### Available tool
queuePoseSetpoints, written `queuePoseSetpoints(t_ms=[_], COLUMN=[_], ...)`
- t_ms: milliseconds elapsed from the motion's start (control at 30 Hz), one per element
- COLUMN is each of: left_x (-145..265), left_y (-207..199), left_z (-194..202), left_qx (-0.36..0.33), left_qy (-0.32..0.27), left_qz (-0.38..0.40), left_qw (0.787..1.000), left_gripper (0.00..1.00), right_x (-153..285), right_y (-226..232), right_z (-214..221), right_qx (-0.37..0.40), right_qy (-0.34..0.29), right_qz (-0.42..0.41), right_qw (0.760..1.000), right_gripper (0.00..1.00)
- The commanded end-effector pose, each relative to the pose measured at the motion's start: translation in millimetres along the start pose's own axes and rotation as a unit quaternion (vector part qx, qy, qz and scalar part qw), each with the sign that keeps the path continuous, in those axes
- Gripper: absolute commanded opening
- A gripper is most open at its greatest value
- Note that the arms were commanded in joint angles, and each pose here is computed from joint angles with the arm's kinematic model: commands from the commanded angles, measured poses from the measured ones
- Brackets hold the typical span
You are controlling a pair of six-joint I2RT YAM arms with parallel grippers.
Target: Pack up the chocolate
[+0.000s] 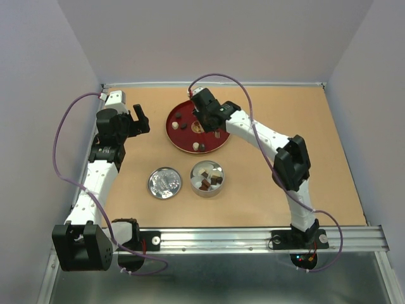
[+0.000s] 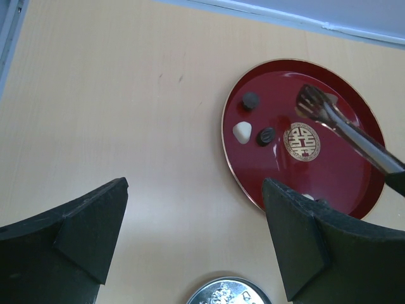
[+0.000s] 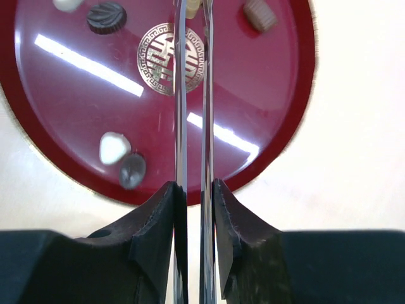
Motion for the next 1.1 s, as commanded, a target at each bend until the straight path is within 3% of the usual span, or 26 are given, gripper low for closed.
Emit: queuePoseSetpoints(t_ms=[0,167,533,767,1067], left_x=[1.3,2.0,1.3,1.2,0.6], left_y=[-0.5,0.1,-0.4,0.1,-0.2], left_z=[-18.1,-17.8,-17.0,-17.0,-15.2], left_qx=[-0.004,-0.003,-0.003,-0.004,-0.003], left_qy=[-0.028,-0.028,-0.027,-0.027,-0.025], left_qz=[0.005,0.003,0.004,0.003,0.004], left_qw=[1.0,1.0,1.0,1.0,1.0], left_gripper=[0.99,0.99,0.99,0.99,0.99], right_x=[66.5,98.7,179.3,242.1,263.1], right_y=[-11.5,-14.1,2.1,-8.5,-24.7], right_z=[-48.6,-40.2,42.8,58.1,94.6], right_qx=[-0.036,-0.046,-0.023,-0.048,-0.044], right_qy=[-0.09,-0.089,0.031,0.06,0.13], right_qz=[-0.016,-0.043,-0.116,-0.154,-0.144], right_qw=[0.995,0.994,0.993,0.985,0.98], right_gripper=[0.28,0.28,0.27,0.27,0.26])
Point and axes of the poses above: each gripper's point midway between its finger pads, its own x axis back along the fingers, its own y axis along the line the jaws close on, z = x × y, the point moved 2 cm from there along x, back along the fingers, and after that the axes turned 14 degrees about -x, right-handed, at the moved point
